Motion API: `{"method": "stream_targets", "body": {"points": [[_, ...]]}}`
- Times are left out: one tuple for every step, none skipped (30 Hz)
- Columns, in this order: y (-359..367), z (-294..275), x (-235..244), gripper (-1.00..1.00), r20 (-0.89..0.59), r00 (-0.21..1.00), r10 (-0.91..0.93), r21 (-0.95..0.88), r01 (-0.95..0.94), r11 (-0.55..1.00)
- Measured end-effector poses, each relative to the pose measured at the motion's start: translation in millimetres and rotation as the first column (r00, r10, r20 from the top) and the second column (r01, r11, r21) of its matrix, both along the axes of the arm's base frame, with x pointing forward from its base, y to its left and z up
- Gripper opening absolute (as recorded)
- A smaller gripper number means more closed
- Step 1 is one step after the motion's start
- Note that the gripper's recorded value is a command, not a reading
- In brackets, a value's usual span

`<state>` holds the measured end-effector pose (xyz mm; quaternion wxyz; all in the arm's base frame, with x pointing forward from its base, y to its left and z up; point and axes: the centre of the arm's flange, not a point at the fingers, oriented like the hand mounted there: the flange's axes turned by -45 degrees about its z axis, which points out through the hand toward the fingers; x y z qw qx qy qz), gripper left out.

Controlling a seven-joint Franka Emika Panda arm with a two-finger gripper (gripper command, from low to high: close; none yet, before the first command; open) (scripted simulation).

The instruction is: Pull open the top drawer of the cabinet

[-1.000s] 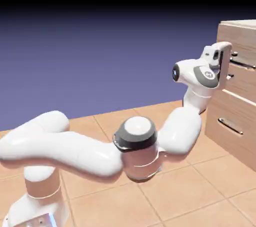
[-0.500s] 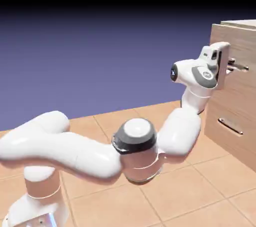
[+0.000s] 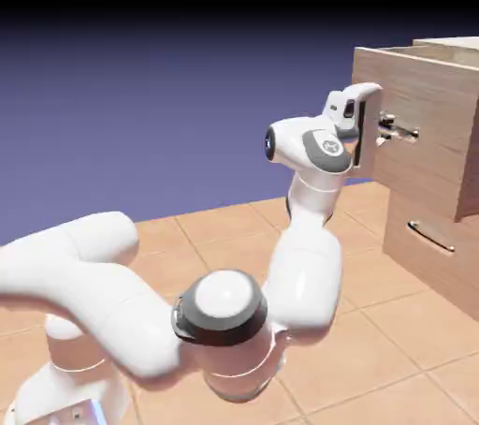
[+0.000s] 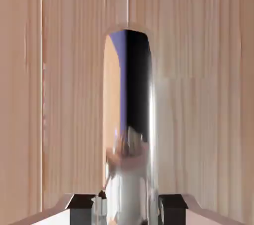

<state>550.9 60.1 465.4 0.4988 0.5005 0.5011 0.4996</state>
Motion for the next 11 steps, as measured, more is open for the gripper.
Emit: {"method": "stream_targets", "body": {"points": [[0, 0, -10, -1.0, 0.0, 1.0, 0.0, 0.0, 0.0, 1.0], [0, 0, -21, -1.0, 0.0, 1.0, 0.0, 0.0, 0.0, 1.0], [0, 0, -32, -1.0, 0.0, 1.0, 0.0, 0.0, 0.0, 1.0], [0, 0, -42, -1.0, 0.0, 1.0, 0.0, 0.0, 0.0, 1.0], [0, 0, -53, -1.0, 0.0, 1.0, 0.0, 0.0, 0.0, 1.0], [0, 0, -64, -1.0, 0.0, 1.0, 0.0, 0.0, 0.0, 1.0], [0, 0, -76, -1.0, 0.0, 1.0, 0.0, 0.0, 0.0, 1.0], [0, 0, -85, 1.0, 0.0, 1.0, 0.0, 0.0, 0.0, 1.0], [0, 0, -85, 1.0, 0.003, 1.0, -0.001, 0.0, 0.001, 1.0], [0, 0, -85, 1.0, 0.003, 1.0, -0.001, 0.0, 0.001, 1.0], [0, 1, -97, 1.0, 0.004, 1.0, 0.0, 0.001, 0.0, 1.0]]}}
